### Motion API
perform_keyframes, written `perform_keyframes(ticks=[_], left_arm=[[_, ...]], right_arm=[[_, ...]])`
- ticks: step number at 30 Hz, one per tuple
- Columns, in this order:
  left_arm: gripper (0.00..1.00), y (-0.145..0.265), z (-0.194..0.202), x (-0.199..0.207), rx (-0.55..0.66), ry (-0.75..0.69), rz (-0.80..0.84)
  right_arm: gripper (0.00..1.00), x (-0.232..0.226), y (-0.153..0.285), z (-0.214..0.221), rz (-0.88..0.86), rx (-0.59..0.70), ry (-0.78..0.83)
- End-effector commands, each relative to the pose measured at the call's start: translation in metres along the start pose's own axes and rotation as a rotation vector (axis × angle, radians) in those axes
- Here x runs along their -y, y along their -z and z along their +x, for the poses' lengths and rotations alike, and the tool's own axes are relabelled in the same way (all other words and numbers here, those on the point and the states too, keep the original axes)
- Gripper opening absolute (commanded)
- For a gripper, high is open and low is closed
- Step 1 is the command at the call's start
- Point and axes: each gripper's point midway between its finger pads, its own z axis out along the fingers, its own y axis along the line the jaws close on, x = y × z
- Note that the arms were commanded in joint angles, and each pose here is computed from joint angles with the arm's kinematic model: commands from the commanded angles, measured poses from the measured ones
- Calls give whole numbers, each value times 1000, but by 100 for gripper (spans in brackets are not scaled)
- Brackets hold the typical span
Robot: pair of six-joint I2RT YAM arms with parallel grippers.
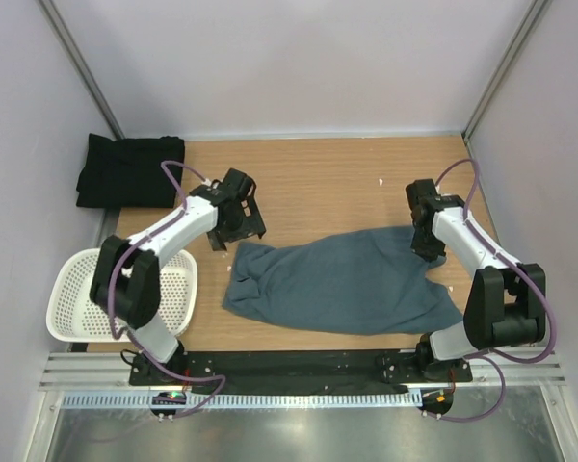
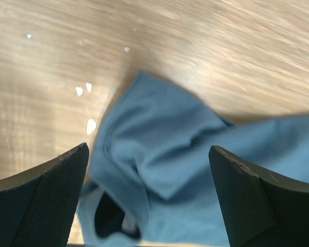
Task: Fold and stack the t-shirts
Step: Flatten the tshirt out
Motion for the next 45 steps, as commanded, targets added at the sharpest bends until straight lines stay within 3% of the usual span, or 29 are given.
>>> perform_keyframes(ticks=[1, 11, 16, 21, 24, 26, 27, 29, 32, 37, 41, 45], left_arm=[[100, -25, -13, 15, 8, -25, 44], [92, -64, -14, 8, -32, -113, -45], [79, -81, -4, 9, -68, -116, -42], [75, -87, -8, 7, -55, -135, -50], [57, -90, -12, 7, -52, -133, -49], [27, -87, -20, 10, -39, -126, -38], [5, -81, -33, 16, -18, -120, -16], [0, -71, -50, 22, 14, -114, 6], [0, -29, -104, 45, 147, -121, 89], [0, 88, -191, 87, 466, -182, 267], [0, 190, -238, 100, 713, -228, 362], [0, 276, -256, 97, 889, -276, 424]], right_arm=[[1, 0, 6, -17, 12, 39, -40], [1, -8, 8, -22, -15, 27, -57], [1, -8, 7, -28, -2, 33, -57], [1, -9, 10, -36, 6, 40, -50], [1, -10, 12, -42, 1, 52, -49], [1, -11, 14, -47, -3, 59, -49], [1, -13, 20, -56, -13, 79, -53], [1, -14, 27, -70, -16, 107, -50], [1, -12, 55, -110, -31, 208, -56], [1, 1, 125, -183, -89, 433, -123], [1, -2, 200, -239, -263, 649, -205], [1, 5, 239, -255, -327, 749, -222]])
